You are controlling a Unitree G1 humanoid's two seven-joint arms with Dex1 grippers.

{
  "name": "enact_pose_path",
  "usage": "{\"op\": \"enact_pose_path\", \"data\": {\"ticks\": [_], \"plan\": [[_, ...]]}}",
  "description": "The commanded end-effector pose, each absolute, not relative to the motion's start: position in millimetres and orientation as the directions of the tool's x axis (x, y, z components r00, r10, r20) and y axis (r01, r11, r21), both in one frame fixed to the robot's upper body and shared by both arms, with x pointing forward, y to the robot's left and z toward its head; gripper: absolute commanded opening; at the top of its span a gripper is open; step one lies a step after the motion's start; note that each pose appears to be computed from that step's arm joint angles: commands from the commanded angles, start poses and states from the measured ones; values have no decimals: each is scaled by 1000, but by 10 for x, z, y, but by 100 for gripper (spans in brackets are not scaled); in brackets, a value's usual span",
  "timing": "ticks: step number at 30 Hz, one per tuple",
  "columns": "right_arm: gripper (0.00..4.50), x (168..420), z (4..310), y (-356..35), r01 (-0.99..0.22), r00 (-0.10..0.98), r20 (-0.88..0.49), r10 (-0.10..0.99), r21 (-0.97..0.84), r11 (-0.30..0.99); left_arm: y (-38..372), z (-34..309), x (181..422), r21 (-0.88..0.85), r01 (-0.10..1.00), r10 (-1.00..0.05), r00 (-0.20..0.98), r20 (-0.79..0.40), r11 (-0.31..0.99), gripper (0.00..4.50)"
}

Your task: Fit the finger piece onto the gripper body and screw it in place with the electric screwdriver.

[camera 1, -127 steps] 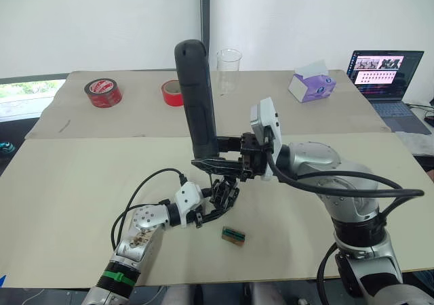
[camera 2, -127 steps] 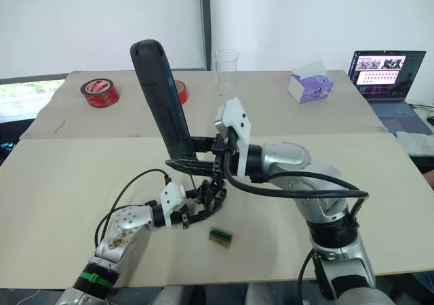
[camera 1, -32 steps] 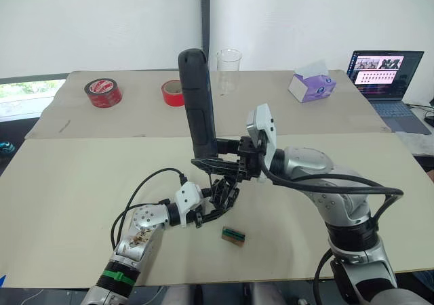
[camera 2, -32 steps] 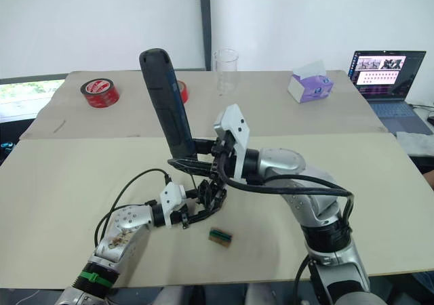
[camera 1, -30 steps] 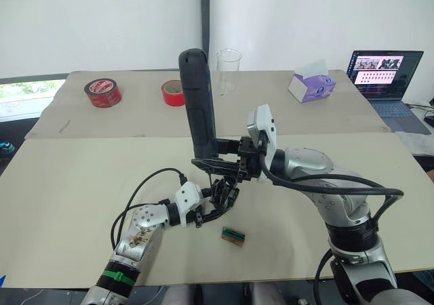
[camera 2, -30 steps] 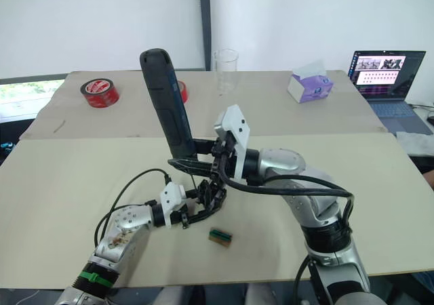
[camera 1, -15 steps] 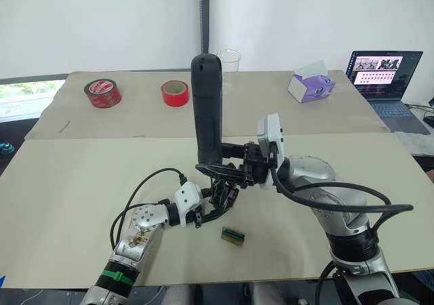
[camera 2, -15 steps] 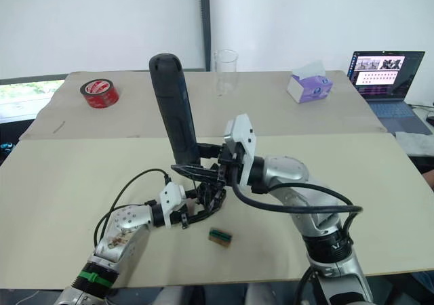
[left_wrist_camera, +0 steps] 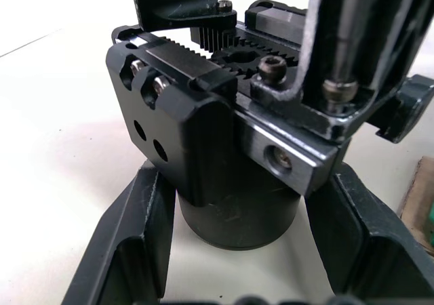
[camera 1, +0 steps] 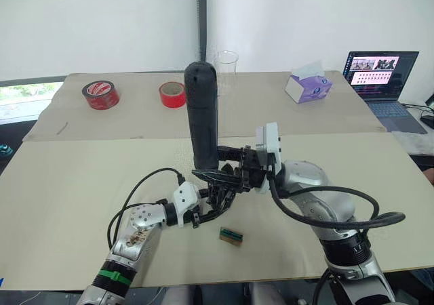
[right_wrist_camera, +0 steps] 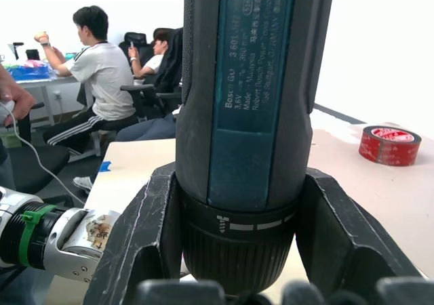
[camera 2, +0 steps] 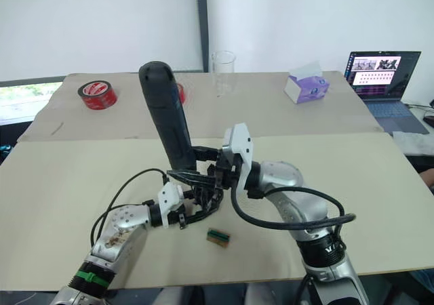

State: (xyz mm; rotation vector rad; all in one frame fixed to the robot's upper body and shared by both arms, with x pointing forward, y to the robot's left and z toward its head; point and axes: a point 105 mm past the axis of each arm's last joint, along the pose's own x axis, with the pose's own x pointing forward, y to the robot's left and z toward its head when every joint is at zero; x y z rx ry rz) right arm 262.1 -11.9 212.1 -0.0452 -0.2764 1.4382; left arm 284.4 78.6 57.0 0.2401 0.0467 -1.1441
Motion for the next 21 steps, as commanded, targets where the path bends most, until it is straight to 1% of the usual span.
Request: {"op": "enact_pose_path", "data": {"ticks": [1,6,9,21], "plan": [[192,2690,1807,-130,-978,127,54,990,-161,135,932,228,2755,79,913,-870,406,-280,401,226],[192,2680,1759,-95,-982,109,43,993,-153,114,949,239,2766,82,912,-869,407,-280,401,226],[192,2659,1672,-81,-982,91,-4,996,-167,89,938,249,2770,83,912,-870,408,-278,401,226],[192,2802,1520,-124,-983,166,-93,982,-96,157,898,315,2796,86,912,-871,410,-269,402,226]]}}
